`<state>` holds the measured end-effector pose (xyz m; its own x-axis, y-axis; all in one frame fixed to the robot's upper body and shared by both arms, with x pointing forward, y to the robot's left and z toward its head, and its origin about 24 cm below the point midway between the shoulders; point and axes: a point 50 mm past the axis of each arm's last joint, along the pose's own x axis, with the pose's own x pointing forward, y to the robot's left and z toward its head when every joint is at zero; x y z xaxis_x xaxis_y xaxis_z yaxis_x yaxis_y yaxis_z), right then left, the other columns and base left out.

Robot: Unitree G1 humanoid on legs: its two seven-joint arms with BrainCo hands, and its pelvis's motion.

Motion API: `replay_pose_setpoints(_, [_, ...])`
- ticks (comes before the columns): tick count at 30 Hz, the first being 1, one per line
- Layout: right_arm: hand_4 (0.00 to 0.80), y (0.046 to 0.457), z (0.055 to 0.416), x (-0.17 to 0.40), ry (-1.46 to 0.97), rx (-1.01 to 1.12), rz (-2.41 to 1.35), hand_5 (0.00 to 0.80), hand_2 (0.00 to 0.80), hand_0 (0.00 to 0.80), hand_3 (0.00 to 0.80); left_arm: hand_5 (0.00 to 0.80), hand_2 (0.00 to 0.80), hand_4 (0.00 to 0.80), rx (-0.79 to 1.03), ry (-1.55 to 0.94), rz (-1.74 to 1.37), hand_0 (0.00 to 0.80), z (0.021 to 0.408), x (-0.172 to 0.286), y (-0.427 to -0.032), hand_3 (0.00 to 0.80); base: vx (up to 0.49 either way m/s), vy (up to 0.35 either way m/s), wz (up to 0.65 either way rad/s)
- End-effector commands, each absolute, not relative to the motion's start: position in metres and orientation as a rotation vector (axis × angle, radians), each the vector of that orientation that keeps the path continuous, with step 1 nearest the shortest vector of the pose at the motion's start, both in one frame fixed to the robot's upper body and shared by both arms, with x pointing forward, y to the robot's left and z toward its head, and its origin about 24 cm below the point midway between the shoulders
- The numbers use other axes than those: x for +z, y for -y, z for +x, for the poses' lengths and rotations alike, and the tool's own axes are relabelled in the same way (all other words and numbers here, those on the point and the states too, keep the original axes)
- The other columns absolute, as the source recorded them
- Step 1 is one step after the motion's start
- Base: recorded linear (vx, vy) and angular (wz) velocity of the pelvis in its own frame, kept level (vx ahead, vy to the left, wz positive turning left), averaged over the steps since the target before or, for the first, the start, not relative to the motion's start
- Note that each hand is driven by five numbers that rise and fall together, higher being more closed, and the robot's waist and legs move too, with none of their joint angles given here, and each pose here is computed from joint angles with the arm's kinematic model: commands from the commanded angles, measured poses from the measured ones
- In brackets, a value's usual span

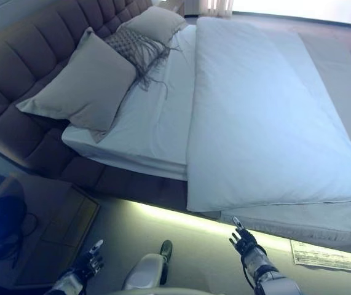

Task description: Make the bed neatly

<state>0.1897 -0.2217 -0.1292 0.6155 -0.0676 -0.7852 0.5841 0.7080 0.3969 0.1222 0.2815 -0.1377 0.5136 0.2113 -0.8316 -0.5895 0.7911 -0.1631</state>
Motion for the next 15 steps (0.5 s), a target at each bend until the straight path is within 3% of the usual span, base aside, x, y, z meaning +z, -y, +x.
replay_pose_setpoints(1, [0.000, 0.240, 0.223, -0.103, -0.685, -0.404, 0.676, 0.000, 0.000, 0.000, 0.000, 0.000, 0.000, 0.000, 0.488, -0.890, -0.425, 0.000, 0.125, -0.134, -0.288, 0.000, 0.199, 0.114, -0.08])
replay_pose_setpoints(6, [0.000, 0.250, 0.219, -0.105, -0.739, -0.443, 0.647, 0.000, 0.000, 0.000, 0.000, 0.000, 0.000, 0.000, 0.510, -0.905, -0.462, 0.000, 0.109, -0.138, -0.290, 0.000, 0.272, 0.186, -0.21])
replay_pose_setpoints(11, [0.000, 0.263, 0.181, -0.122, -0.769, -0.537, 0.698, 0.000, 0.000, 0.000, 0.000, 0.000, 0.000, 0.000, 0.442, -0.945, -0.421, 0.000, 0.113, -0.137, -0.289, 0.000, 0.281, 0.163, 0.06])
replay_pose_setpoints(15, [0.000, 0.264, 0.181, -0.121, -0.722, -0.567, 0.746, 0.000, 0.000, 0.000, 0.000, 0.000, 0.000, 0.000, 0.473, -0.895, -0.480, 0.000, 0.122, -0.135, -0.286, 0.000, 0.125, -0.063, 0.12])
